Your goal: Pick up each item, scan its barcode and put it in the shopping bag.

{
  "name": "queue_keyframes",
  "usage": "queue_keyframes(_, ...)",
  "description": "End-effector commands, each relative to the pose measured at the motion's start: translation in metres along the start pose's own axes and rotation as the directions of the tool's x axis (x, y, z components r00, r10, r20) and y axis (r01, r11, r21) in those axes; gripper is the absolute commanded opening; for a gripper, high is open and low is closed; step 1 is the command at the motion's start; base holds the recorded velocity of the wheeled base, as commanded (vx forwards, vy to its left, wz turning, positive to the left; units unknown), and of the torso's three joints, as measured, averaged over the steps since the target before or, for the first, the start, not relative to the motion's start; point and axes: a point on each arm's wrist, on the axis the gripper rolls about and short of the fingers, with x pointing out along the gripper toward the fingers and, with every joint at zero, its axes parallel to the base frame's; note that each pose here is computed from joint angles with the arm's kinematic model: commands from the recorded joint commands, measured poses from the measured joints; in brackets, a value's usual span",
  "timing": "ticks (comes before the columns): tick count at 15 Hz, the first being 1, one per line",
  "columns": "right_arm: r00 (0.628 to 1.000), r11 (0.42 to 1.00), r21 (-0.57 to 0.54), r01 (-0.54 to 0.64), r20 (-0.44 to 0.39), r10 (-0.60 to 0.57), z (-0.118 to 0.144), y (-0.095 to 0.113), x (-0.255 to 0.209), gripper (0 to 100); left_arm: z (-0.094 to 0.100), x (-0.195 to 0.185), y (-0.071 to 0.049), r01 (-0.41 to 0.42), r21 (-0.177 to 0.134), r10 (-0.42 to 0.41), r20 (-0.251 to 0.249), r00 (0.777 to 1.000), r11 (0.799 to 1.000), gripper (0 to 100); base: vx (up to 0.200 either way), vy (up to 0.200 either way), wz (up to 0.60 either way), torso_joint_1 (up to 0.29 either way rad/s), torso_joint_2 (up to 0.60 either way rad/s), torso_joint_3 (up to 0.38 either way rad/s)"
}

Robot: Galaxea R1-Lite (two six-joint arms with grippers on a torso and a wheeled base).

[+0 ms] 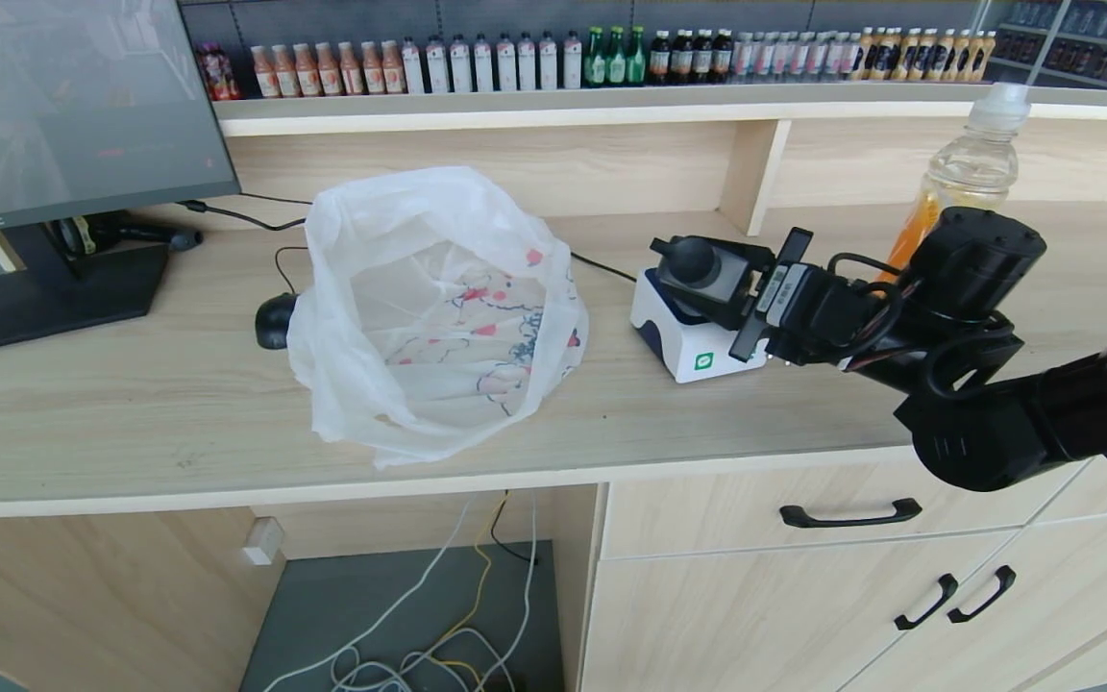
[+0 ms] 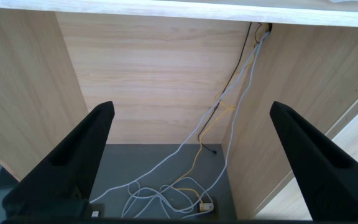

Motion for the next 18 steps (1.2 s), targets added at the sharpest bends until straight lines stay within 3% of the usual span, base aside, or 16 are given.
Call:
queue_keyframes(1, 1.000, 1.000, 0.005, -0.007, -0.004, 0.007, -0.0022, 0.0030, 0.0005, 0, 0.0000, 0.0000, 0.0000, 0.000, -0.001, 0.000, 0.001, 1.000, 1.000, 100, 0.000, 0.000, 0.00, 0.000, 0.00, 0.000)
queue_keyframes(18, 1.000, 1.000, 0.023, 0.007, 0.005, -0.007, 0.0025, -0.0032, -0.0003, 0, 0.0000, 0.0000, 0.0000, 0.000, 0.001, 0.000, 0.001, 1.000, 1.000, 100, 0.000, 0.000, 0.00, 0.000, 0.00, 0.000)
